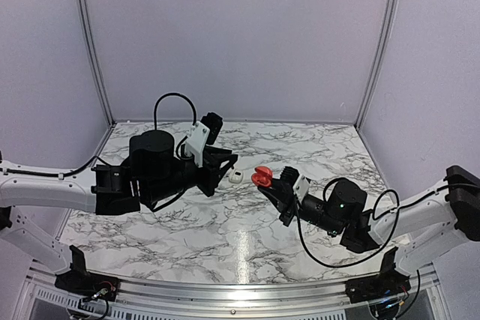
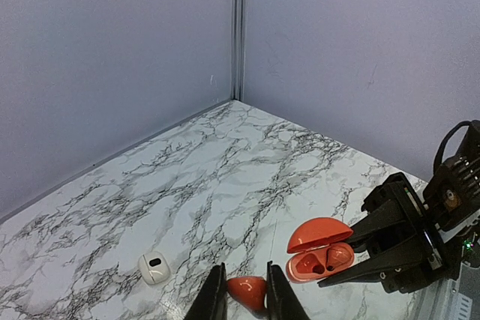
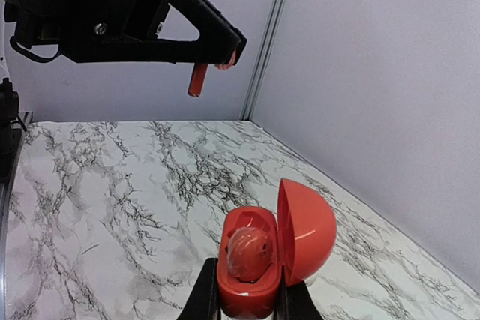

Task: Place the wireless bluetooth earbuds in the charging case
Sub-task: Insert the left earbud into the left side groove of the charging case.

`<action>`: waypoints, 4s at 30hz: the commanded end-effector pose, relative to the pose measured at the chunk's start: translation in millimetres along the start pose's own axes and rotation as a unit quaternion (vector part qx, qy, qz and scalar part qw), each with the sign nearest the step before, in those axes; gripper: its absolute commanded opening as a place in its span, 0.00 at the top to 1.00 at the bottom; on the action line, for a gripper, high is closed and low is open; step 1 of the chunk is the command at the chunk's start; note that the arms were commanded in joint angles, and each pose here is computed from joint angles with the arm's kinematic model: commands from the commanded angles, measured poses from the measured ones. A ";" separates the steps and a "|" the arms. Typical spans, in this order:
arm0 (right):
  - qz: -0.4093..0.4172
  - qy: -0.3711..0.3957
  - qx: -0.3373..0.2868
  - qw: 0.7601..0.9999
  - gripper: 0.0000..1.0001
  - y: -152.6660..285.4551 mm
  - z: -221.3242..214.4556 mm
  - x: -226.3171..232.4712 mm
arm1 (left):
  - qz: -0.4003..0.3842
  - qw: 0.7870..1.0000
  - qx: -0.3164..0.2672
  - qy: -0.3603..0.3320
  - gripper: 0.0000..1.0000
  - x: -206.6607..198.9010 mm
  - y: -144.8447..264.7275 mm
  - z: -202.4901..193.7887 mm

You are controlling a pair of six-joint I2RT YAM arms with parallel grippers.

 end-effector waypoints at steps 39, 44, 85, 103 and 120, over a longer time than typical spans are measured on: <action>0.001 -0.035 -0.047 0.998 1.00 -21.5 31.6 6.3 | 0.006 0.997 -0.022 -0.067 0.87 -38.0 -23.6 5.5; 0.002 -0.037 -0.049 0.998 1.00 -22.1 33.0 6.9 | 0.010 0.997 -0.019 -0.073 0.87 -37.9 -24.6 3.2; -0.008 -0.086 -0.065 0.994 1.00 -28.1 46.2 2.5 | 0.012 0.995 -0.010 -0.099 0.90 -50.6 -27.8 -4.0; 0.001 -0.079 -0.070 0.994 1.00 -23.5 46.2 3.7 | 0.026 0.995 -0.025 -0.090 0.67 -45.8 -17.0 9.7; 0.075 -0.075 -0.056 0.993 1.00 -9.2 43.2 14.6 | -0.021 0.997 -0.037 -0.061 0.36 -24.4 35.8 36.6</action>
Point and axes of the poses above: each gripper's point midway between its finger pads, its own y axis back along the fingers, its own x axis along the line the jaws close on, z = x × y, the point moved 9 cm from there along y, back along the fingers, and after that the axes turned 2 degrees about y, right-handed, at the moved point
